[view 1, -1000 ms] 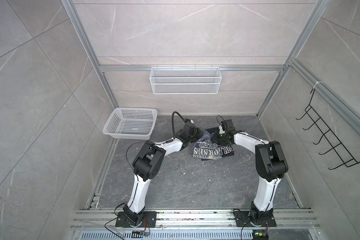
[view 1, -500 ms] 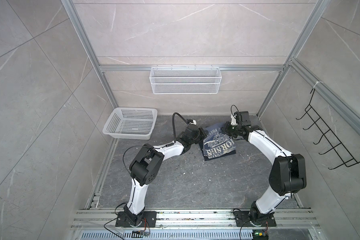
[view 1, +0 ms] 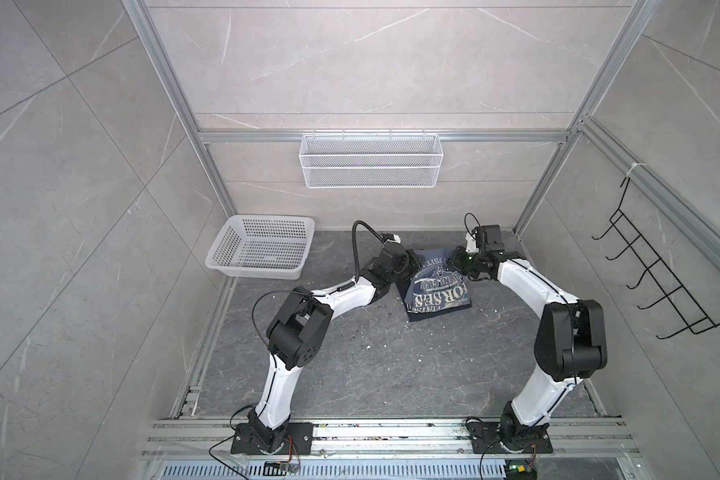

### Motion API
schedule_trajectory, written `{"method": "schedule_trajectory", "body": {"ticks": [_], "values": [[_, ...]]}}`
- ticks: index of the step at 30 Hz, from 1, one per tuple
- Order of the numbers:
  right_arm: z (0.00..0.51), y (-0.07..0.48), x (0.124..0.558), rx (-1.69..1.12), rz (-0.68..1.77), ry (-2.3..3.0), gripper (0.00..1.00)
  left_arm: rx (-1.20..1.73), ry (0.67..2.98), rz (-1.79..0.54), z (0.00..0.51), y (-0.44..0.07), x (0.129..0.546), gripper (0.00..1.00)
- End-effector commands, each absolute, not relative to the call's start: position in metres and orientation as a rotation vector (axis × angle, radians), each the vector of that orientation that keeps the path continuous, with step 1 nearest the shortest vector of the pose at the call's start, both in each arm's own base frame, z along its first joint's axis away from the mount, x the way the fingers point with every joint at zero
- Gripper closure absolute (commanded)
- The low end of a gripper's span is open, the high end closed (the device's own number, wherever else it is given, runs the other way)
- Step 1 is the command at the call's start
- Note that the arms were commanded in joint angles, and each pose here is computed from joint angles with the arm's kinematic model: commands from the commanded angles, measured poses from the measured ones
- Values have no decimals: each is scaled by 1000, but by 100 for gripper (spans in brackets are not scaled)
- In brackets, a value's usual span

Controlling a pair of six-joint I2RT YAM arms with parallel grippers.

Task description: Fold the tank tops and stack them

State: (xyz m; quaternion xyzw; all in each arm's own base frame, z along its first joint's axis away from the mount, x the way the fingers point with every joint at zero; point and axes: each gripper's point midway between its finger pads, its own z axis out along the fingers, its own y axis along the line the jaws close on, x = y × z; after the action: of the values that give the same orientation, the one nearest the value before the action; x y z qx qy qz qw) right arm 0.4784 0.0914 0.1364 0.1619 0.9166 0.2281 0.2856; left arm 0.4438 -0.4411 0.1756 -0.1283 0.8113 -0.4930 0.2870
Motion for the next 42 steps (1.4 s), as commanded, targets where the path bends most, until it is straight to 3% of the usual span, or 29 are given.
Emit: {"method": "schedule_trajectory", "body": {"ticks": [1,15,19,24,27,33,37,42], "values": [[132,92,492,402,598,2446,89,-360,2160,-1278,176,-442,459,100],[104,102,537,294,617,2470,86,-468,2163,-1195,129,-419,514,100],[94,100,543,298,600,2492,75,-506,2206,-1149,102,-410,523,100],[104,92,549,297,531,2480,40,-552,2230,-1063,91,-393,531,79],[116,84,545,304,472,2474,30,-577,2239,-958,93,-376,536,60],[129,69,519,327,374,2473,27,-469,2264,-833,114,-357,551,34],[141,67,492,318,378,2454,26,-318,2319,-778,129,-357,552,26],[155,71,455,300,403,2434,26,-261,2364,-648,151,-339,525,24]]}}
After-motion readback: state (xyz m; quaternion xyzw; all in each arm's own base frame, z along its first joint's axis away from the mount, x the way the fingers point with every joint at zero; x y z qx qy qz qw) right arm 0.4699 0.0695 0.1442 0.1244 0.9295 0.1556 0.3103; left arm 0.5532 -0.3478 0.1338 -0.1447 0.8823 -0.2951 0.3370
